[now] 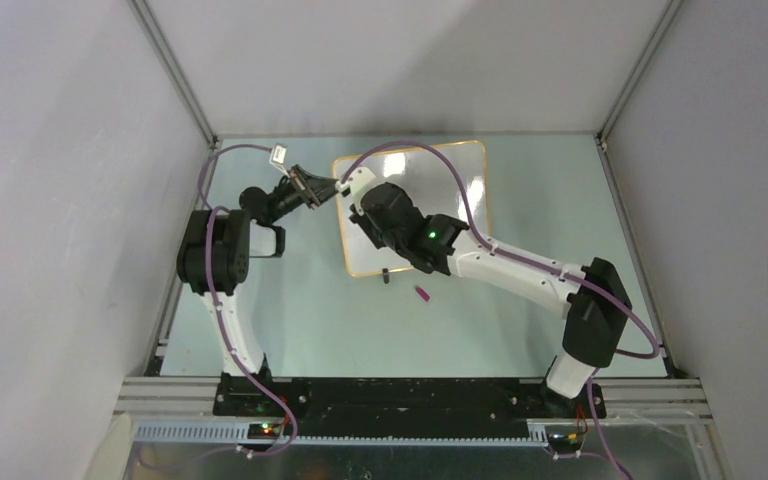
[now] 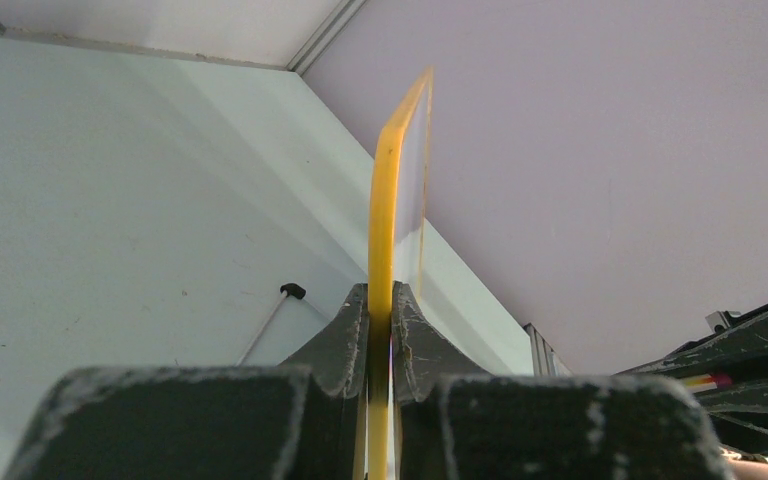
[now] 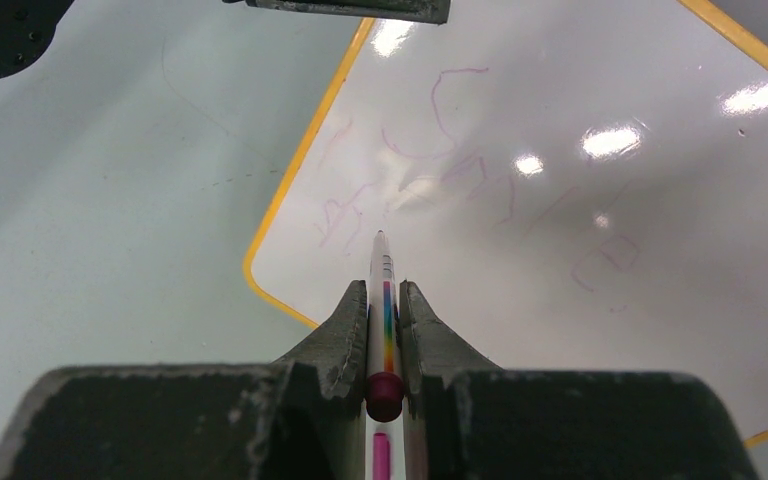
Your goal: Write a sentence on the whiteboard
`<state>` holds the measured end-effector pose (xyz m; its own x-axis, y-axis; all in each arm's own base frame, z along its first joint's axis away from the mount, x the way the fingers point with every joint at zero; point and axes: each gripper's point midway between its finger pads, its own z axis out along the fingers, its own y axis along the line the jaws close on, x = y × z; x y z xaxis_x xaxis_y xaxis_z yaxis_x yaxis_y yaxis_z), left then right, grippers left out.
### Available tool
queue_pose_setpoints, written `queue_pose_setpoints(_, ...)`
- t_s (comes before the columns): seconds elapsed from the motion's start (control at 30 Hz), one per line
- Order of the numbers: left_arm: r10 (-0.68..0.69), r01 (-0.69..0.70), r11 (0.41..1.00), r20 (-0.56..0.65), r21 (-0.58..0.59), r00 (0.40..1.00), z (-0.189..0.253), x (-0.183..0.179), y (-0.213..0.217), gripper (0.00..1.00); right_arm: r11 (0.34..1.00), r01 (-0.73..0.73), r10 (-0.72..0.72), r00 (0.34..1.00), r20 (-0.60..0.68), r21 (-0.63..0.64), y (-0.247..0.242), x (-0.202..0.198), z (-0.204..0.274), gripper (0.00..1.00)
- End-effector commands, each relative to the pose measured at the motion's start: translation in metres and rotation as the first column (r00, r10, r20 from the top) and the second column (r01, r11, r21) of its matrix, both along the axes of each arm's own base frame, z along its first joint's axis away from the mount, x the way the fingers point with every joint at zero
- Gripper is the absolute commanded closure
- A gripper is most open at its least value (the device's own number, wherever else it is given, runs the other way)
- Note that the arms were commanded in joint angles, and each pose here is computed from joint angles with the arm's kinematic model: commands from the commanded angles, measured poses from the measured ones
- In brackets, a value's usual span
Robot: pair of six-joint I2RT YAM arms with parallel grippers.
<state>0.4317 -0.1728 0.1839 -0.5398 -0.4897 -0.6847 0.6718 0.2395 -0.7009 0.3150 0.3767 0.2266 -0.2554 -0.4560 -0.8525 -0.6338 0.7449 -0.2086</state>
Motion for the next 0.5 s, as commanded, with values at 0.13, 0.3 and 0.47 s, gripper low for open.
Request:
queue_pose_setpoints(0.13, -0.053, 0.049, 0.997, 0.068, 0.054, 0.996, -0.005, -0.013, -0.009, 1.0, 0.999, 0.033, -0.034, 0.999, 0.01, 0.013, 0.003, 0.015, -0.007, 1.0)
queue_pose_setpoints(0.3, -0.055, 0.051, 0.997, 0.065, 0.054, 0.996, -0.005, -0.013, -0.009, 1.0, 0.999, 0.033, -0.033, 0.999, 0.009, 0.015, 0.007, 0.018, -0.01, 1.0)
queue_pose_setpoints(0.47, -0.054, 0.051, 0.997, 0.067, 0.054, 0.996, -0.005, -0.013, -0.009, 1.0, 0.999, 0.033, -0.033, 0.999, 0.009, 0.012, 0.008, 0.02, -0.011, 1.0)
